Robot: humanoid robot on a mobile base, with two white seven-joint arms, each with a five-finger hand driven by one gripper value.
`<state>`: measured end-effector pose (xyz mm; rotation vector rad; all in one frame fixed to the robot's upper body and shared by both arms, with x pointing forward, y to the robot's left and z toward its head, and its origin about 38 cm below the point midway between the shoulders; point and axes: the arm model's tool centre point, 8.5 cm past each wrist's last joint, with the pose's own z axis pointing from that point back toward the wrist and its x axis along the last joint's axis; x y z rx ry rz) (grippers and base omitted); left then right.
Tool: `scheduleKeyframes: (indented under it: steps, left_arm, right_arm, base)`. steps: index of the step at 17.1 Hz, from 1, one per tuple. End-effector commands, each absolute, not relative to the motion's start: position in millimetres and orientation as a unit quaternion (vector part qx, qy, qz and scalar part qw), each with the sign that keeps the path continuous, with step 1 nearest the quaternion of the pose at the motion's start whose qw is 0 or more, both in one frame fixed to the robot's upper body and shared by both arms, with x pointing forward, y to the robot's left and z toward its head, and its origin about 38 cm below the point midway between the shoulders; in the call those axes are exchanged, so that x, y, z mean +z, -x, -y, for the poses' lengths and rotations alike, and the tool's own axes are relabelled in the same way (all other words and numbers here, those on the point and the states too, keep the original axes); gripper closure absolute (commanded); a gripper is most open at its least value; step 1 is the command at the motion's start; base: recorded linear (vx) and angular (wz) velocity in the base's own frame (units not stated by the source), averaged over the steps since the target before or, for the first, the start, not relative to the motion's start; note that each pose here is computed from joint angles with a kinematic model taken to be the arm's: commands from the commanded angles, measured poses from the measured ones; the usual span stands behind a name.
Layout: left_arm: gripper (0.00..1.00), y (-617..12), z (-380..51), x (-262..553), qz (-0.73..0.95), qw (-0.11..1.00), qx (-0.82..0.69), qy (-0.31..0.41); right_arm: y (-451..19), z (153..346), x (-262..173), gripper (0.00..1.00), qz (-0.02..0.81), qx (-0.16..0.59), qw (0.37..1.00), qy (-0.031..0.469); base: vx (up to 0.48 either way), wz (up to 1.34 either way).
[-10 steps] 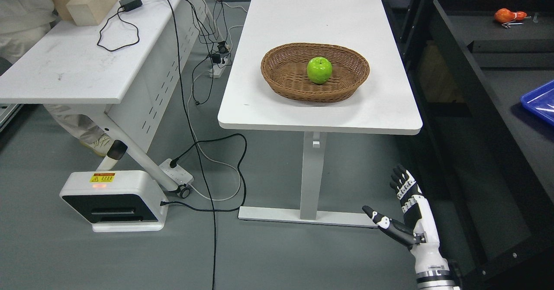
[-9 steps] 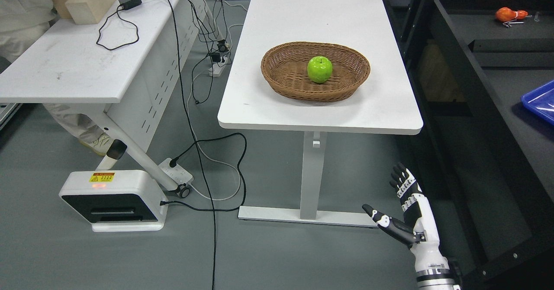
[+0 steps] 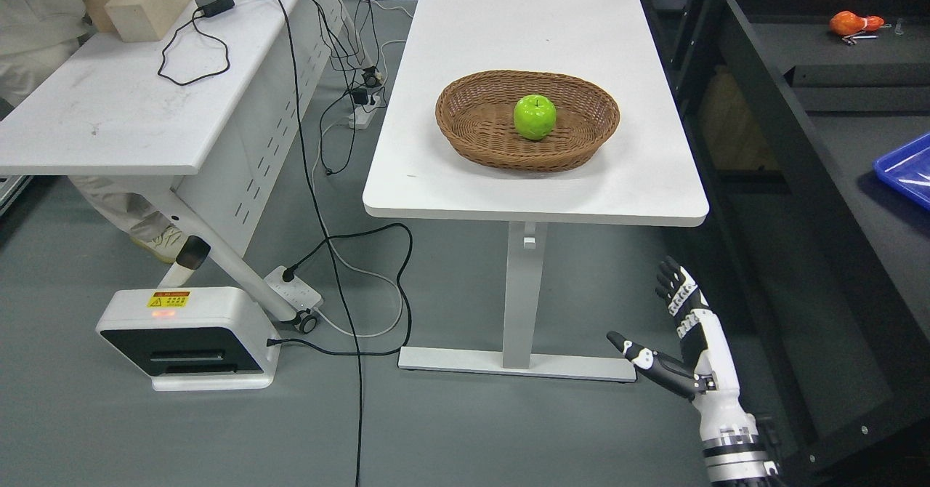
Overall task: Place green apple on left shelf middle layer
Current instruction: 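Drive toward the table while raising the right hand near the basket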
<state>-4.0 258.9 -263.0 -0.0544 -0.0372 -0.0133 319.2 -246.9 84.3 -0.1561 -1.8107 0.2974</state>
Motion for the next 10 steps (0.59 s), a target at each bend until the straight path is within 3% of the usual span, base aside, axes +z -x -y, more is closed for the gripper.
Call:
scheduleKeyframes:
  steps: [1, 3, 6, 10]
  left_arm:
    - [0.00, 3.8, -270.1, -262.1, 0.018, 1.000, -0.007, 0.019]
    - [0.00, 4.6, -270.2, -262.1, 0.018, 1.000, -0.007, 0.018]
    - [0.00, 3.8, -270.1, -262.1, 0.018, 1.000, -0.007, 0.019]
    - [0.00, 3.6, -270.1, -262.1, 0.019, 1.000, -0.007, 0.019]
  right_arm:
    - [-336.1, 294.5, 104.0, 0.12, 0.677, 0.427, 0.503, 0.328]
    - [-333.6, 304.7, 107.3, 0.00, 0.674, 0.440, 0.492, 0.331]
    - [-330.6, 307.7, 120.5, 0.00, 0.695, 0.444, 0.462, 0.326]
    - [-331.1, 313.1, 123.1, 0.00, 0.696, 0.436, 0.464, 0.333]
  base:
    - [0.024, -0.01]
    - [0.044, -0.18]
    - [0.133, -0.30]
    - [0.393, -0.17]
